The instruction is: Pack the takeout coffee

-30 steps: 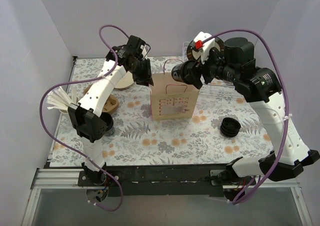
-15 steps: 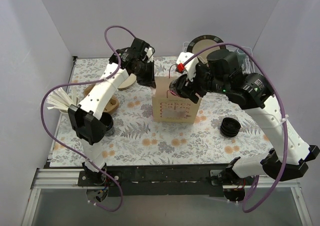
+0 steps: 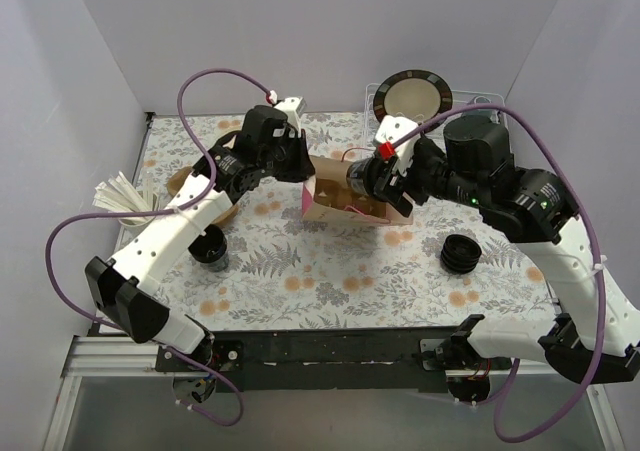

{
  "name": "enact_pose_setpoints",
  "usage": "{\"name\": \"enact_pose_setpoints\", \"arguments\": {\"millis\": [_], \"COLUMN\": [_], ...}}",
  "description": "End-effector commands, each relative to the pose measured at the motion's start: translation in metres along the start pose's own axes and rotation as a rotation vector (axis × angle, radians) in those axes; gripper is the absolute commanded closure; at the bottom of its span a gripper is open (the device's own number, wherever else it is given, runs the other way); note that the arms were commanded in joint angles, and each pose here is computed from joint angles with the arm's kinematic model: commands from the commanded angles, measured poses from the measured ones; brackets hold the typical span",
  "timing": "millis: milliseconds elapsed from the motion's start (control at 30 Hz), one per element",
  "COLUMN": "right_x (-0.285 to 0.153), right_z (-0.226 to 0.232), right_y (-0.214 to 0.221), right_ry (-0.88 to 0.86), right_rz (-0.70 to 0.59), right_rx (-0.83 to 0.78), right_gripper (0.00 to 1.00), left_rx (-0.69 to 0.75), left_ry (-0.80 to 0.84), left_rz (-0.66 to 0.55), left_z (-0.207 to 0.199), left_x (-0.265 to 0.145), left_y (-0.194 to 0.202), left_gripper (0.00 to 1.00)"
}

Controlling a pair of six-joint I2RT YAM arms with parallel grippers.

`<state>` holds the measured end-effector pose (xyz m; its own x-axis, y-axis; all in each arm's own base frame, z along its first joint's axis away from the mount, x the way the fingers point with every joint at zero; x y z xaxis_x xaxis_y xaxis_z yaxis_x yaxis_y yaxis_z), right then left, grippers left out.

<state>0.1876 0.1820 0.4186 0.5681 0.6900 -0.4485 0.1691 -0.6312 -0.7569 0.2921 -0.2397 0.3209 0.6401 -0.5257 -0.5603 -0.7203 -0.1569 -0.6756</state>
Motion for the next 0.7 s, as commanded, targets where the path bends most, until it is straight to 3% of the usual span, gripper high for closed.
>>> {"name": "enact_pose_setpoints", "arguments": {"millis": [0, 100, 267, 667], "right_x": [0.000, 0.007, 0.013, 0.031], "right_z": [0.008, 0.021, 0.027, 0.053], "right_y": [-0.006, 0.003, 0.023, 0.043], "right_ry": [-0.046, -0.091, -0.066, -0.068], "right_rz": [-0.078, -0.035, 0.082, 0.192], "right_rx": [-0.072, -0.108, -0.161, -0.309], "right_gripper": [0.56, 0.56, 0.57, 0.58], "left_rx": [0.034, 0.040, 0.086, 0.071], "left_ry": [0.054, 0.080, 0.130, 0.158], "left_rz": [-0.075, -0.056, -0.134, -0.109], "left_z": [-0.007, -0.006, -0.006, -0.007], "left_x": [-0.007, -0.010, -0.015, -0.033], "left_y": [-0.002, 0.012, 0.017, 0.032], "left_gripper": [1.00, 1.00, 1.00, 1.00]}}
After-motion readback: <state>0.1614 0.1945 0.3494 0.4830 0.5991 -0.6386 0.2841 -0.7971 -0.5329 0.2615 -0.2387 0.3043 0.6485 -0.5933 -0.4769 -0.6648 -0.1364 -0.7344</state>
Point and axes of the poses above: each gripper's point midway between its finger pads, its own x axis out along the fingers, its own z axis along the line the jaws close on, y = z × x, the point moved 5 cm from there along -x, back along the fingers, and after that the axes turned 9 degrees about -x, right-handed, at the moved point
